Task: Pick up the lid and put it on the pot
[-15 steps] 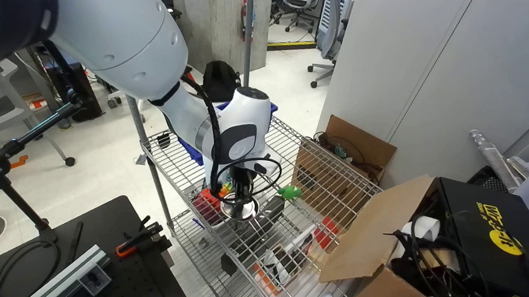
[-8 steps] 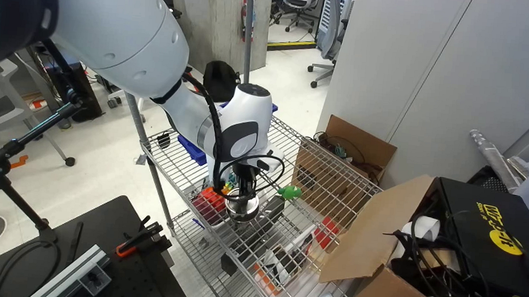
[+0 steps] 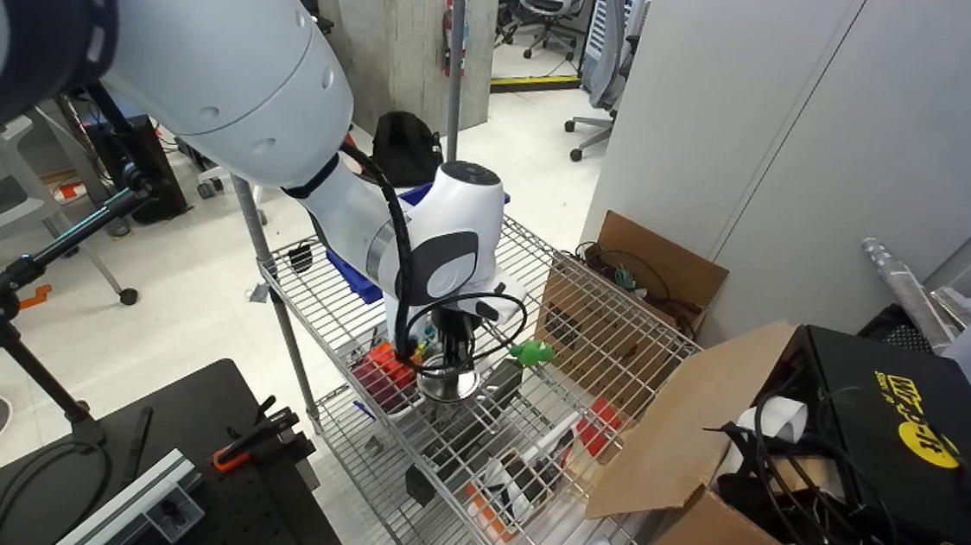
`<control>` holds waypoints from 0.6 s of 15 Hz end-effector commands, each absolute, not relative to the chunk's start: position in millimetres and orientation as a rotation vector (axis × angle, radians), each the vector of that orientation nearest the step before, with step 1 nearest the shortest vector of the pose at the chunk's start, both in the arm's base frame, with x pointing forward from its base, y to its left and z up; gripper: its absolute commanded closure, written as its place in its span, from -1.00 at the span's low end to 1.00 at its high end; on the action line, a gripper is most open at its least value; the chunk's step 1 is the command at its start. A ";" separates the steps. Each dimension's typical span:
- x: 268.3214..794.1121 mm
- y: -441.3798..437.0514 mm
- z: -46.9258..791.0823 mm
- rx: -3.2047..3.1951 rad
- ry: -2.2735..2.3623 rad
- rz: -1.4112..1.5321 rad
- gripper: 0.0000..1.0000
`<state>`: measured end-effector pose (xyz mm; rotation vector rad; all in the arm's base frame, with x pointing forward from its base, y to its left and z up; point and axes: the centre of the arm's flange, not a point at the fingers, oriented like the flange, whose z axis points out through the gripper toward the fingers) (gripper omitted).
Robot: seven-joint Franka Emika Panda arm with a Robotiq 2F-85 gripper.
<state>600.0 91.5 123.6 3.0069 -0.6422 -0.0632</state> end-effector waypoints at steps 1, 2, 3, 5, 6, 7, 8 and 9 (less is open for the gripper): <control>601.9 93.8 120.4 3.005 -0.633 -0.059 0.90; 601.9 93.5 121.8 3.005 -0.635 -0.058 0.90; 601.2 93.3 123.9 3.008 -0.636 -0.056 0.44; 597.7 94.4 130.4 3.021 -0.629 -0.046 -0.06; 595.3 95.4 135.5 3.027 -0.624 -0.037 -0.19; 591.5 96.8 143.8 3.041 -0.616 -0.023 -0.31; 588.5 98.1 150.8 3.055 -0.608 -0.014 -0.47; 584.4 99.6 161.0 3.071 -0.600 0.005 -0.60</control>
